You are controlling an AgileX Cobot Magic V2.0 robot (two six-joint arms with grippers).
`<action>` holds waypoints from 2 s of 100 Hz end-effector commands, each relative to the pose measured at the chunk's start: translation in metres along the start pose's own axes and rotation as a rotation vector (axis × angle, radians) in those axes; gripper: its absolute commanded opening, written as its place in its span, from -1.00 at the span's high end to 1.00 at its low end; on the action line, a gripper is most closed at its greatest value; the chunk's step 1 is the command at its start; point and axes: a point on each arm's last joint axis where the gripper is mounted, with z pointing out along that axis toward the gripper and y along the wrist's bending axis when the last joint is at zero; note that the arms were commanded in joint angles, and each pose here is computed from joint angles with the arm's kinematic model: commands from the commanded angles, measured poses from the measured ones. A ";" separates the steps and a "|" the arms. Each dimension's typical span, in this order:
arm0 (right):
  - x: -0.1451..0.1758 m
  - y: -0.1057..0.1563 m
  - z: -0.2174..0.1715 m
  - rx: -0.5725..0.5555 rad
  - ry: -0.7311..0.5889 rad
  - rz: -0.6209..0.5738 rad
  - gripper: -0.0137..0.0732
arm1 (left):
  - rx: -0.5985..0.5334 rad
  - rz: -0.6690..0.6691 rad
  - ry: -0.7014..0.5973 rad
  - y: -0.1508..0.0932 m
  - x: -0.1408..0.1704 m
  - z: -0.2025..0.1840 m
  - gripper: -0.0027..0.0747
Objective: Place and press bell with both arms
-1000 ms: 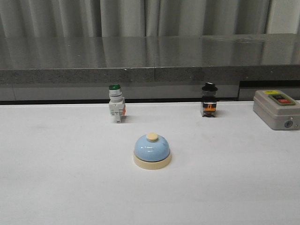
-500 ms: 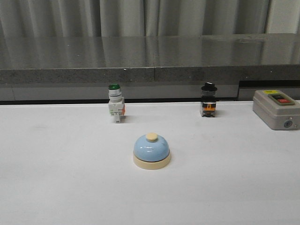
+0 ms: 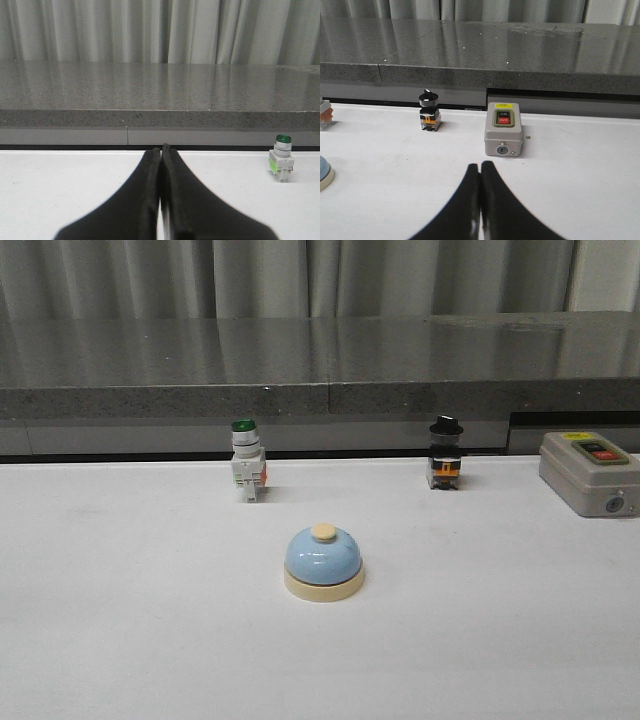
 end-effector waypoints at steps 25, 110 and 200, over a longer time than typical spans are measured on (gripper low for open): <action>-0.020 -0.001 -0.004 0.012 -0.188 -0.010 0.82 | 0.006 -0.006 -0.072 -0.001 0.005 -0.001 0.98; -0.190 0.000 0.053 -0.022 0.442 0.006 0.82 | 0.006 -0.006 -0.072 -0.001 0.005 -0.001 0.98; -0.110 0.092 0.205 -0.355 0.822 -0.053 0.82 | 0.006 -0.006 -0.072 -0.001 0.005 -0.001 0.98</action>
